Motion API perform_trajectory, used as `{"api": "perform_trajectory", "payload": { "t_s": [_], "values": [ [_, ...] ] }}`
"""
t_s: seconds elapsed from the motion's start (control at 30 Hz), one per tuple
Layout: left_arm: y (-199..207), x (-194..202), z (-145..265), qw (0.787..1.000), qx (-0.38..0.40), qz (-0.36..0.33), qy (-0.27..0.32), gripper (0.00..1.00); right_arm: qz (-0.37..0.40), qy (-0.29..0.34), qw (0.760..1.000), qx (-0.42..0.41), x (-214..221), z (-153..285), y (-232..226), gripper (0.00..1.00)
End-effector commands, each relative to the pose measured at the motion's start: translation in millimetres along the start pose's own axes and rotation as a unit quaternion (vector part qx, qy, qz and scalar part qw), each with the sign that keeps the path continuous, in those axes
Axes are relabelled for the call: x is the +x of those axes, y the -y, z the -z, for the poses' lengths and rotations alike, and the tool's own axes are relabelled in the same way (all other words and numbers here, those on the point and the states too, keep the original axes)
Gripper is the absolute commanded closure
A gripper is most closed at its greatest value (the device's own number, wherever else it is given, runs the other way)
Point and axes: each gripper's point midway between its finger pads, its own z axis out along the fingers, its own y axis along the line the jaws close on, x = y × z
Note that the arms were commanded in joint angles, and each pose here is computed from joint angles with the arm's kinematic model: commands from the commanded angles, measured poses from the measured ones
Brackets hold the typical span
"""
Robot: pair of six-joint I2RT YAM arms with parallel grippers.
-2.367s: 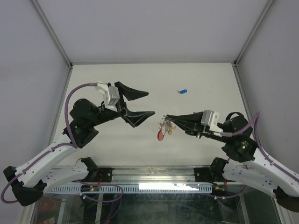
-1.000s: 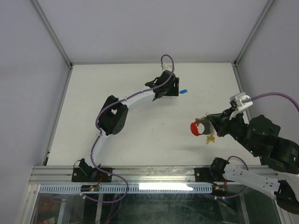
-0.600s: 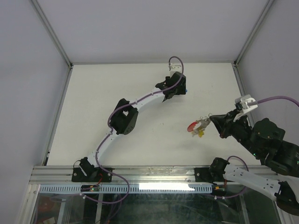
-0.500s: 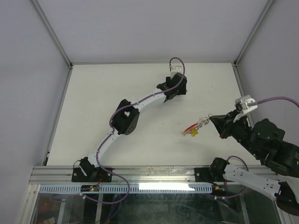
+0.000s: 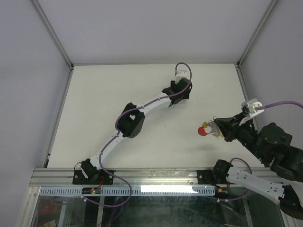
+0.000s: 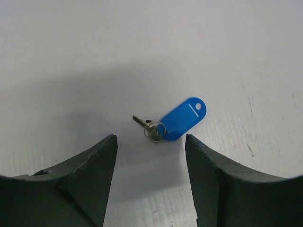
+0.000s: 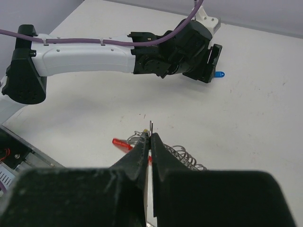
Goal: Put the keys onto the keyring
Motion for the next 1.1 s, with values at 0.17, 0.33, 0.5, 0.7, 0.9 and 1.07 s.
{"api": "perform_trajectory", "payload": {
  "t_s": [0.17, 0.33, 0.5, 0.7, 0.9, 1.07],
  "values": [
    [9, -13, -5, 0.999, 0.002, -0.005, 0.037, 0.45, -0.019, 0.041, 0.999, -0.005, -18, 3, -1, 1.0],
    [9, -7, -11, 0.999, 0.002, -0.008, 0.038, 0.48, -0.018, 0.038, 0.999, -0.008, -17, 2, -2, 1.0],
    [9, 4, -16, 1.0, 0.008, -0.01, 0.028, 0.56, -0.017, 0.04, 0.999, -0.006, -17, 2, -1, 1.0],
    [10, 12, -18, 1.0, 0.013, -0.015, 0.018, 0.69, -0.013, 0.037, 0.999, -0.005, -14, 1, -1, 1.0],
    [7, 15, -12, 0.999, 0.017, -0.028, 0.007, 0.79, -0.013, 0.038, 0.999, -0.005, -13, 0, -2, 1.0],
    [-1, 24, -3, 0.999, 0.014, -0.047, -0.01, 0.83, -0.014, 0.04, 0.999, -0.006, -13, 1, -1, 1.0]
  ]
}}
